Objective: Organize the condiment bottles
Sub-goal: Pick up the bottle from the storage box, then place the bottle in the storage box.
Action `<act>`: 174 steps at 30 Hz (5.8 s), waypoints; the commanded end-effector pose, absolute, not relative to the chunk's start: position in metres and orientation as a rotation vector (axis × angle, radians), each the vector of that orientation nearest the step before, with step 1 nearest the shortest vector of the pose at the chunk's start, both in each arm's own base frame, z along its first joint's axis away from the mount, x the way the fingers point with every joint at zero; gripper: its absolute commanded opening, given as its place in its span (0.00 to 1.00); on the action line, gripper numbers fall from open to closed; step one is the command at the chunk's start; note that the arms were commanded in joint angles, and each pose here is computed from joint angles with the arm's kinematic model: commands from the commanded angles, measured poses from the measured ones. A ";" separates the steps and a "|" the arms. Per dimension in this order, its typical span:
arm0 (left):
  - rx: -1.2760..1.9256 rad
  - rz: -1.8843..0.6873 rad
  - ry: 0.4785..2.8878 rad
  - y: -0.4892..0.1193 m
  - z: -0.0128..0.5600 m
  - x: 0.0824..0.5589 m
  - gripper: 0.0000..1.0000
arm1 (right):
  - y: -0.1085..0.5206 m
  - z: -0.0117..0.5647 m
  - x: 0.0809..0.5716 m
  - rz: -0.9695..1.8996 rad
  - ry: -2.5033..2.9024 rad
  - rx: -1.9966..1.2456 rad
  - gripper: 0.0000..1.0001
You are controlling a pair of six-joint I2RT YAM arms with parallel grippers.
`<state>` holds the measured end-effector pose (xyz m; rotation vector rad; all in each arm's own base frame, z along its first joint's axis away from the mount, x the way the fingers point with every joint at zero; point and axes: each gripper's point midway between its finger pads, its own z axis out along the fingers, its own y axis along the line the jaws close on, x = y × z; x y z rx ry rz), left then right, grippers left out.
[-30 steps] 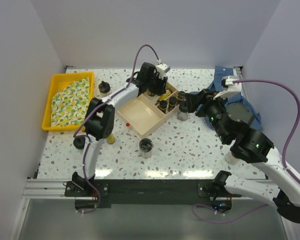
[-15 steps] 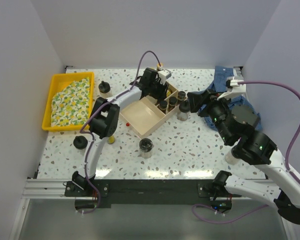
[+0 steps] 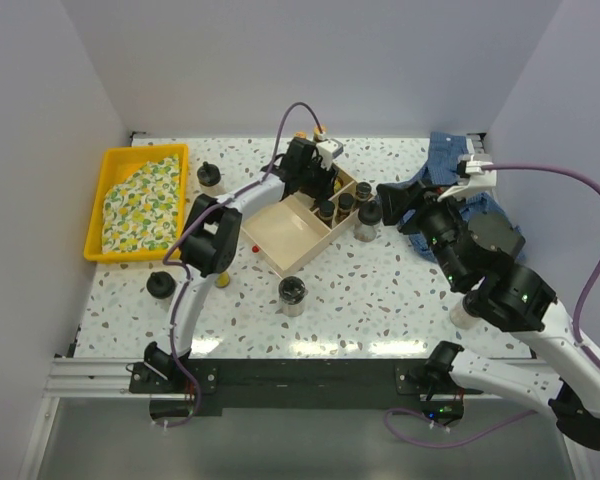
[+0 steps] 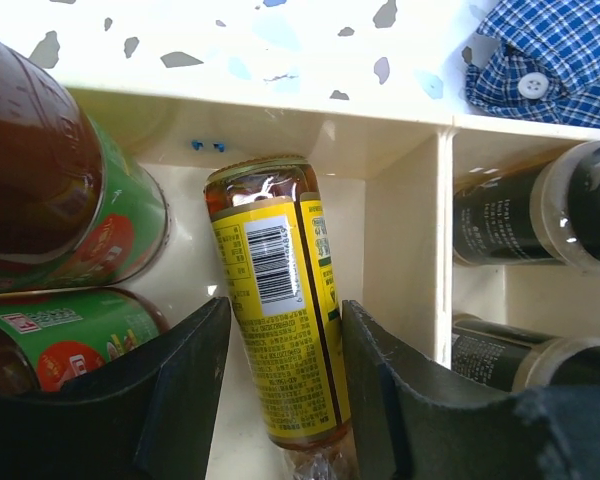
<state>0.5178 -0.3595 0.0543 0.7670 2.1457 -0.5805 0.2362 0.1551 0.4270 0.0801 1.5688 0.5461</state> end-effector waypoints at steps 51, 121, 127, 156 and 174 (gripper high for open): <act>0.858 -0.515 2.232 -0.351 0.037 0.496 0.00 | 0.134 0.453 0.225 0.609 1.445 0.164 0.59; 0.855 -0.815 1.965 -0.334 0.290 0.394 0.00 | 0.178 0.394 0.267 0.354 1.546 -0.116 0.80; 0.853 -0.857 2.048 -0.310 0.297 0.345 0.00 | 0.222 0.375 0.261 0.167 1.346 -0.801 0.84; 0.908 -1.045 2.119 -0.300 0.295 0.285 0.00 | 0.293 0.298 0.309 -0.450 0.729 -1.561 0.69; 0.685 -0.876 2.096 -0.289 0.338 0.327 0.81 | 0.293 0.297 0.303 -0.344 0.777 -1.451 0.00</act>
